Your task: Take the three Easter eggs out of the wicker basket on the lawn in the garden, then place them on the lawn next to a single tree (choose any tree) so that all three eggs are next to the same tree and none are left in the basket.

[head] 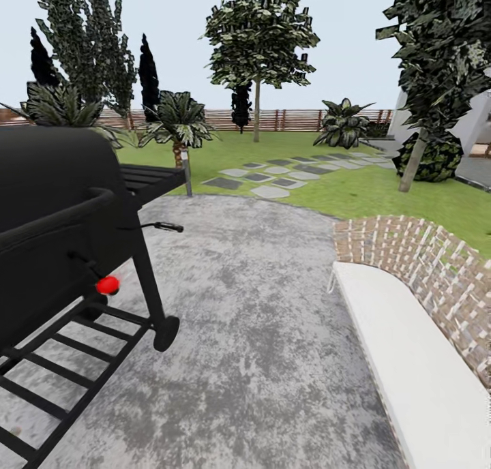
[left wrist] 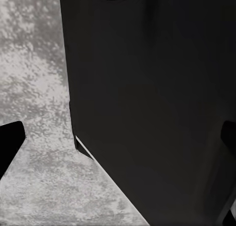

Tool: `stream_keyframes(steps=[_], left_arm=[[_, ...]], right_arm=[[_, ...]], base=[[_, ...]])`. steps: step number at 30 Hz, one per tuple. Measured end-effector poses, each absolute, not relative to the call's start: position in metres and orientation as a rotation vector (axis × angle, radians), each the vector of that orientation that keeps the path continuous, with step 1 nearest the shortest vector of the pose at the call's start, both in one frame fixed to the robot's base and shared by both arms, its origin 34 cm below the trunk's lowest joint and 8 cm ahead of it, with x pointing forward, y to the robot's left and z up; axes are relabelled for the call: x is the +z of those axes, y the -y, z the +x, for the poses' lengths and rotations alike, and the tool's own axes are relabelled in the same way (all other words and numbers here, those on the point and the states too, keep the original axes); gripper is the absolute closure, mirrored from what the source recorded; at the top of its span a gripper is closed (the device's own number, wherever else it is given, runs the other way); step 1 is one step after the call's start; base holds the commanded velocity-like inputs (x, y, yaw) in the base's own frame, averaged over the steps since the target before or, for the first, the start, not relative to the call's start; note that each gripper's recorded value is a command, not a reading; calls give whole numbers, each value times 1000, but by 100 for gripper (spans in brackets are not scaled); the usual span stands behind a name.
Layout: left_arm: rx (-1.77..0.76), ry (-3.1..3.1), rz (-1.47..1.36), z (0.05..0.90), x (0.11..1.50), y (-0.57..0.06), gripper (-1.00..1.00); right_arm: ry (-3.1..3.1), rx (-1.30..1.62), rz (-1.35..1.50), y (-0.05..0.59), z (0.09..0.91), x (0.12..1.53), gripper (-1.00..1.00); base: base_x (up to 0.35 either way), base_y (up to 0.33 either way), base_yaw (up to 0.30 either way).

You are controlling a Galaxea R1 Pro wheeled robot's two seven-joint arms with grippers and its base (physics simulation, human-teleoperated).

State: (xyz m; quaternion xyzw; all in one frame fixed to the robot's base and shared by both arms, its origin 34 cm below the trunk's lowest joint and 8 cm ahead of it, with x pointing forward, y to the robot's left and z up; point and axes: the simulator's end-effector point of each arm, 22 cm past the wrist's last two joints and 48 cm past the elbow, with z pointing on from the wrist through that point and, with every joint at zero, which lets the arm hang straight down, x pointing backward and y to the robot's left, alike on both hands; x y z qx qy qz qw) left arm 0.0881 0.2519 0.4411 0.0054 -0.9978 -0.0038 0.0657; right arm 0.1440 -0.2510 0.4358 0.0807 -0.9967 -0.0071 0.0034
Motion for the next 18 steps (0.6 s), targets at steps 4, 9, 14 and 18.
stream_keyframes(steps=[4, 9, 14, 18], left_arm=[[-12, 3010, 16, 88, 441, -252, -100], [-12, 3010, 16, 88, 441, -252, -100], [-12, 3012, 16, 89, 441, -252, -100], [-11, 3016, 16, 90, 441, -252, -100]], right_arm=[[3125, -25, 253, 250, 144, 436, -100], [3125, -27, 254, 249, 144, 436, -100], [3162, -31, 259, 248, 152, 436, -100], [3224, -40, 267, 246, 165, 437, -100]], base=[[321, 0, -177], [320, 0, -19], [320, 0, -65], [320, 0, -86]])
